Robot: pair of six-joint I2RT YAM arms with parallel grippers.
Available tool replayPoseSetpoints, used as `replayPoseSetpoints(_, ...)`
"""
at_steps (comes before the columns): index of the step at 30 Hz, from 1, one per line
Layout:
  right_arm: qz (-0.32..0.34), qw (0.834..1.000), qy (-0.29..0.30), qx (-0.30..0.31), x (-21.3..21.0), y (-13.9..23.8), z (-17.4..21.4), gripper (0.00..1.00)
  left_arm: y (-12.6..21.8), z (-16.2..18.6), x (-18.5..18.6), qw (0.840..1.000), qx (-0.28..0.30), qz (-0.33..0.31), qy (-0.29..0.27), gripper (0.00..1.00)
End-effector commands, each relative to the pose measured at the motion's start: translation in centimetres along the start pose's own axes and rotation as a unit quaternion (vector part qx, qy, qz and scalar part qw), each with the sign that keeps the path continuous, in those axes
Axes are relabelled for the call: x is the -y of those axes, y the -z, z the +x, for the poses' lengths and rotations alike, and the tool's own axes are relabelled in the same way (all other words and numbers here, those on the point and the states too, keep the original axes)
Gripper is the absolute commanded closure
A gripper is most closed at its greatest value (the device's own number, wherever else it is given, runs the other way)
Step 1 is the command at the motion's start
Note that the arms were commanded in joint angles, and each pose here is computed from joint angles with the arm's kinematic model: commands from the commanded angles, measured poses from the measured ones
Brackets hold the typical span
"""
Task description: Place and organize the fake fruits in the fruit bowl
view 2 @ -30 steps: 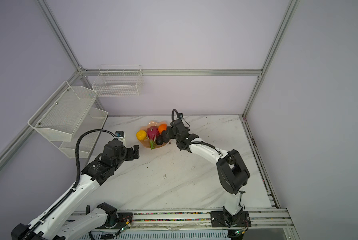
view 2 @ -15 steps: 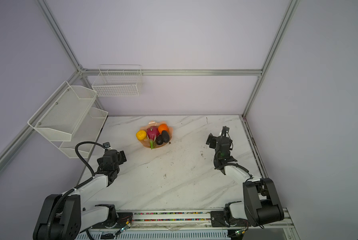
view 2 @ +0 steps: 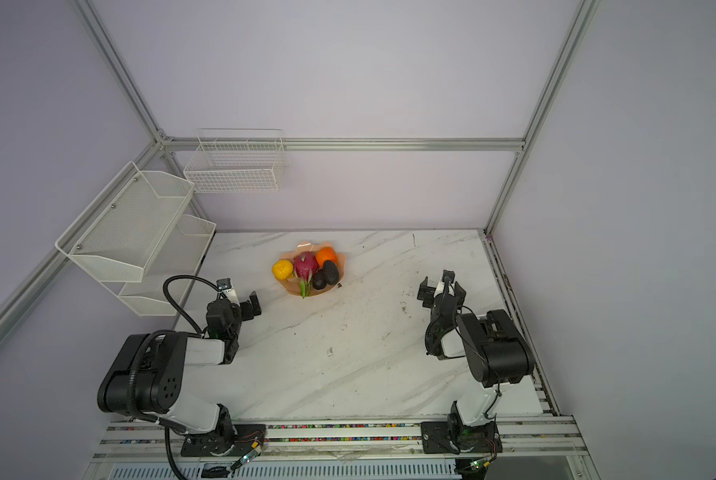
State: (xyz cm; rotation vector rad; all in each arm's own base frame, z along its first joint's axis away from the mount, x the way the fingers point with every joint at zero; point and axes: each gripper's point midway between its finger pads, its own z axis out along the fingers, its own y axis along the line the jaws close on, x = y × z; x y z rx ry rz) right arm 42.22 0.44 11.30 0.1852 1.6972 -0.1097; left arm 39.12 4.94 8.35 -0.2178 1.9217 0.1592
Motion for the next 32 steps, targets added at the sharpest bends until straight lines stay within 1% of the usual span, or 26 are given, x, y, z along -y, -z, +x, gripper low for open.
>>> replayPoseSetpoints(1,-0.020,0.999,-0.016,0.043,-0.3,-0.7,-2.5,0.03,0.6,-3.1,0.9,0.997,0.069,0.028,-0.013,0.00)
replayPoseSetpoints(2,-0.013,0.999,-0.018,0.041,-0.1,-1.2,-2.4,0.03,0.6,-3.1,0.9,0.997,0.068,0.029,-0.014,0.00)
replayPoseSetpoints(7,-0.010,0.999,-0.011,0.041,0.0,-1.1,-2.4,0.03,0.6,-3.0,1.3,0.997,0.064,0.040,-0.024,0.00)
replayPoseSetpoints(11,-0.010,0.999,-0.010,0.042,0.0,-1.1,-2.5,0.03,1.6,-3.0,1.3,0.995,0.090,0.044,-0.023,0.00)
replayPoseSetpoints(12,-0.009,0.999,-0.010,0.041,0.1,-1.1,-2.4,0.03,1.7,-3.1,1.0,0.995,0.096,0.036,-0.021,0.00)
replayPoseSetpoints(16,-0.008,0.999,-0.010,0.043,0.1,-1.1,-2.5,0.03,1.6,-3.1,0.7,0.995,0.091,0.029,-0.016,0.00)
replayPoseSetpoints(19,-0.008,0.999,-0.009,0.042,0.1,-1.1,-2.5,0.03,1.5,-3.1,1.3,0.995,0.088,0.043,-0.023,0.00)
replayPoseSetpoints(29,-0.012,0.999,-0.007,0.039,-0.2,-1.3,-2.4,0.03,0.9,-3.0,1.8,0.995,0.073,0.054,-0.031,0.00)
replayPoseSetpoints(32,-0.006,0.999,-0.007,0.046,0.1,-1.0,-2.7,0.03,0.6,-2.9,1.9,0.996,0.064,0.056,-0.033,0.00)
